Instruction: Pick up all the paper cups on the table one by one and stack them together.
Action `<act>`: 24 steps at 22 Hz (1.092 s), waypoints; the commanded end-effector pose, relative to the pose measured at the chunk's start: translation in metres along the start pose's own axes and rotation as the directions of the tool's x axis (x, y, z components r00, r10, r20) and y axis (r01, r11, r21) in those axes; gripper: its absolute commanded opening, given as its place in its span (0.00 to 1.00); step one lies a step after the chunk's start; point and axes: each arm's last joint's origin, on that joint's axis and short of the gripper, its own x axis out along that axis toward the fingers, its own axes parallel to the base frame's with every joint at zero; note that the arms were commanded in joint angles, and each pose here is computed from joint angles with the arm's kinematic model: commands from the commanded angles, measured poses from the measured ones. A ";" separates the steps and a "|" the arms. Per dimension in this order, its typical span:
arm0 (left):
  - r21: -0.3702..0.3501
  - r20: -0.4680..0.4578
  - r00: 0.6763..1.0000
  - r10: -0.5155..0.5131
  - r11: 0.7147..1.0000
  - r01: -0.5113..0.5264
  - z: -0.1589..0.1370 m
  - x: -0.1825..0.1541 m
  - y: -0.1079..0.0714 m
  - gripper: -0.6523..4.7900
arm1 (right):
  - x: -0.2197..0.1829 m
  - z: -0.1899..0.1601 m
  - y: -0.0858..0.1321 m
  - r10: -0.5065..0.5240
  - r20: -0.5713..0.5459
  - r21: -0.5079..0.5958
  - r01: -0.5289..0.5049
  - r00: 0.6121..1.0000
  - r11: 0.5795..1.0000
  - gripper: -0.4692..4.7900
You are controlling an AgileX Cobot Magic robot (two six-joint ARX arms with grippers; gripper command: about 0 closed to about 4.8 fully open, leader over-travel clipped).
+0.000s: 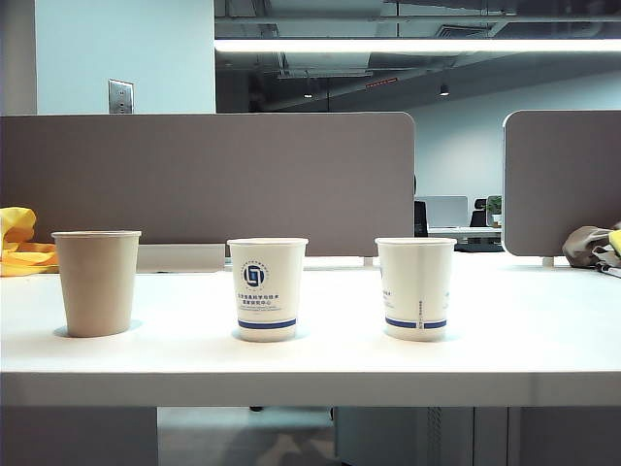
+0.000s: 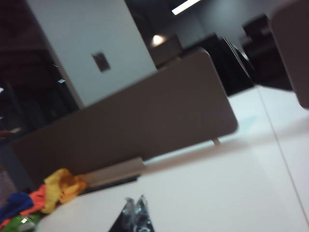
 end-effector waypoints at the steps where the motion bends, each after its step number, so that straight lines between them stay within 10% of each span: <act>1: 0.009 0.011 0.997 -0.072 0.997 0.072 0.019 -0.005 -0.011 0.11 | -0.004 0.025 0.017 0.052 -0.010 0.004 -0.052 0.999 0.999 0.09; 9: 0.007 -0.176 0.976 -0.127 0.991 0.130 0.055 -0.025 -0.036 0.11 | -0.011 0.095 0.066 0.143 -0.382 -0.160 -0.218 0.913 0.963 0.09; 15: 0.028 -0.431 0.902 -0.037 0.998 0.055 0.086 0.015 -0.038 0.11 | 0.058 0.127 0.065 0.005 -0.707 -0.211 -0.217 0.707 0.953 0.09; 24: -0.172 -0.732 0.669 -0.128 0.985 -0.001 0.082 0.159 -0.001 0.11 | 0.181 0.094 0.049 0.015 -0.884 -0.102 -0.223 0.467 0.970 0.14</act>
